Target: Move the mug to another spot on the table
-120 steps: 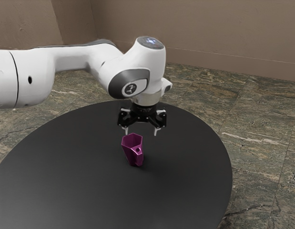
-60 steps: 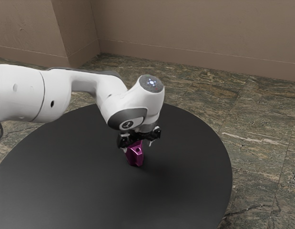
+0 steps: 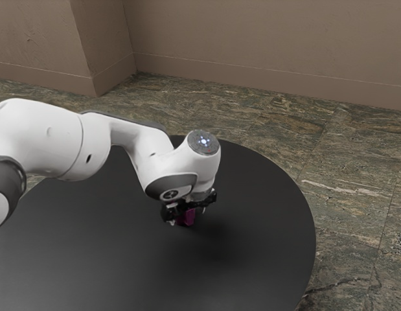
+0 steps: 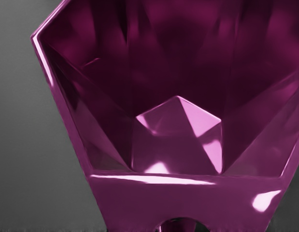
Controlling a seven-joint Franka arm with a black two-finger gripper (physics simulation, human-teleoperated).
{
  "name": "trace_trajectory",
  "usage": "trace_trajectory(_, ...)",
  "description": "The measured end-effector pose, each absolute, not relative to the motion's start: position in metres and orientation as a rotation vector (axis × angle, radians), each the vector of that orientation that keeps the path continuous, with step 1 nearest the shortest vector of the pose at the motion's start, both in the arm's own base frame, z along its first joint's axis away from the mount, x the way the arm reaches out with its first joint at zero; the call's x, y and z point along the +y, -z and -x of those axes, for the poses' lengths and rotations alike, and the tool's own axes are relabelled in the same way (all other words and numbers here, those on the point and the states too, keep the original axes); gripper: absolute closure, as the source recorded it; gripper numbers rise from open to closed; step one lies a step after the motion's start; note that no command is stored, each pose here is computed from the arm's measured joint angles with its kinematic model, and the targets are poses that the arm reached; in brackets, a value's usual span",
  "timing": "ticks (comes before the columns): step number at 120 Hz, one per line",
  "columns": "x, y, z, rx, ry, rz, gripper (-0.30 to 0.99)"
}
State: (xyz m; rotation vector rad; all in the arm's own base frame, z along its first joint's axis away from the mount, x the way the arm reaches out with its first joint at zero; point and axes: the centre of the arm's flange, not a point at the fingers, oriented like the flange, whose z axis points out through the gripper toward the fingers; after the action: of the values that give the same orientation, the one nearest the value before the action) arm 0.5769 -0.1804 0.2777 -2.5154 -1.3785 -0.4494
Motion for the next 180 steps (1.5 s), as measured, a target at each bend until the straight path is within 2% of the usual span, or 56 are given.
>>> trace_trajectory(37, -0.176, -0.260, -0.584, -1.368, 0.486, 2.515, 0.14)
trace_trajectory(86, -0.180, -0.255, -0.585, -1.337, 0.511, 2.525, 0.22)
trace_trajectory(163, -0.176, -0.257, -0.589, -1.333, 0.512, 2.531, 0.48)
trace_trajectory(180, -0.176, -0.257, -0.589, -1.333, 0.508, 2.528, 0.51)
